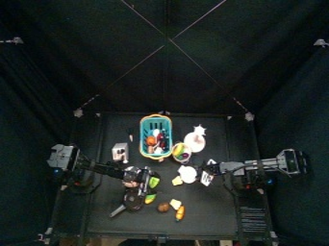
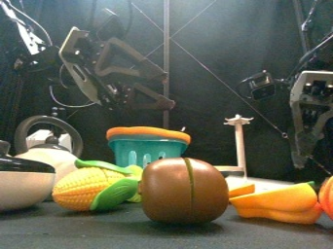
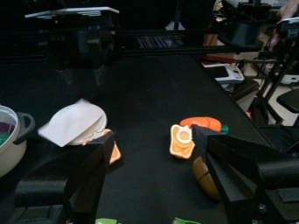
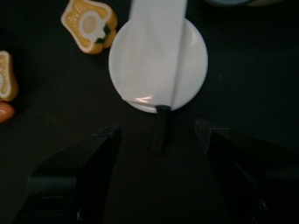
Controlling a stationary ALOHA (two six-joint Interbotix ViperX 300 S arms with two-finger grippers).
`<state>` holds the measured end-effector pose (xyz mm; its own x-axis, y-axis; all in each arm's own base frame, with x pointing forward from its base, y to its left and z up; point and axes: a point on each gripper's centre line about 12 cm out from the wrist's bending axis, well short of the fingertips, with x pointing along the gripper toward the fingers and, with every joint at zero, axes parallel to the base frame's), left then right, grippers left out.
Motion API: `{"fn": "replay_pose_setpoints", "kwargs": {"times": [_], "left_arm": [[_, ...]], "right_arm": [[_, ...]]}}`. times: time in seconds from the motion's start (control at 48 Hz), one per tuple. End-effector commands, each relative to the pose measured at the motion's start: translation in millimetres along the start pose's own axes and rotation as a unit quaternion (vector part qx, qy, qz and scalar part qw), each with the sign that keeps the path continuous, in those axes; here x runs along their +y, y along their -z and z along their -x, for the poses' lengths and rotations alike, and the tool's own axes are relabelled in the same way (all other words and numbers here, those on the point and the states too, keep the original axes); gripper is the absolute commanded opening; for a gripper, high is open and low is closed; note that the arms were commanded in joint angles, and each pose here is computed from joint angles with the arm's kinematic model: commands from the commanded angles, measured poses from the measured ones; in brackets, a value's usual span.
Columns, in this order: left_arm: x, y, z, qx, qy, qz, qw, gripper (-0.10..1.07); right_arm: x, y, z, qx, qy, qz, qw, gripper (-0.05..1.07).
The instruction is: Drop cleaver onto plate
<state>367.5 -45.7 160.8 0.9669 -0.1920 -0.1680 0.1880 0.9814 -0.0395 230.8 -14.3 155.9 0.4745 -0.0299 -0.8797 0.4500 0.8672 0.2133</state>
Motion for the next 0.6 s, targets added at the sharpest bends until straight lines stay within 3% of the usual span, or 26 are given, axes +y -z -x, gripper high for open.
{"fn": "replay_pose_setpoints", "kwargs": {"times": [0.0,0.292,0.583], "left_arm": [[0.5,-8.1,-1,-0.015,0.000,0.000,0.9999,1.02],[1.1,-7.0,-1,-0.013,-0.001,0.000,0.9999,1.02],[1.1,-7.0,-1,-0.013,-0.001,0.001,0.9999,1.02]], "right_arm": [[5,-12,10,-0.026,-0.013,-0.002,0.9996,1.00],[2,-11,8,-0.026,0.000,0.019,0.9995,1.01],[21,-31,9,-0.059,0.001,0.095,0.9937,1.01]]}}
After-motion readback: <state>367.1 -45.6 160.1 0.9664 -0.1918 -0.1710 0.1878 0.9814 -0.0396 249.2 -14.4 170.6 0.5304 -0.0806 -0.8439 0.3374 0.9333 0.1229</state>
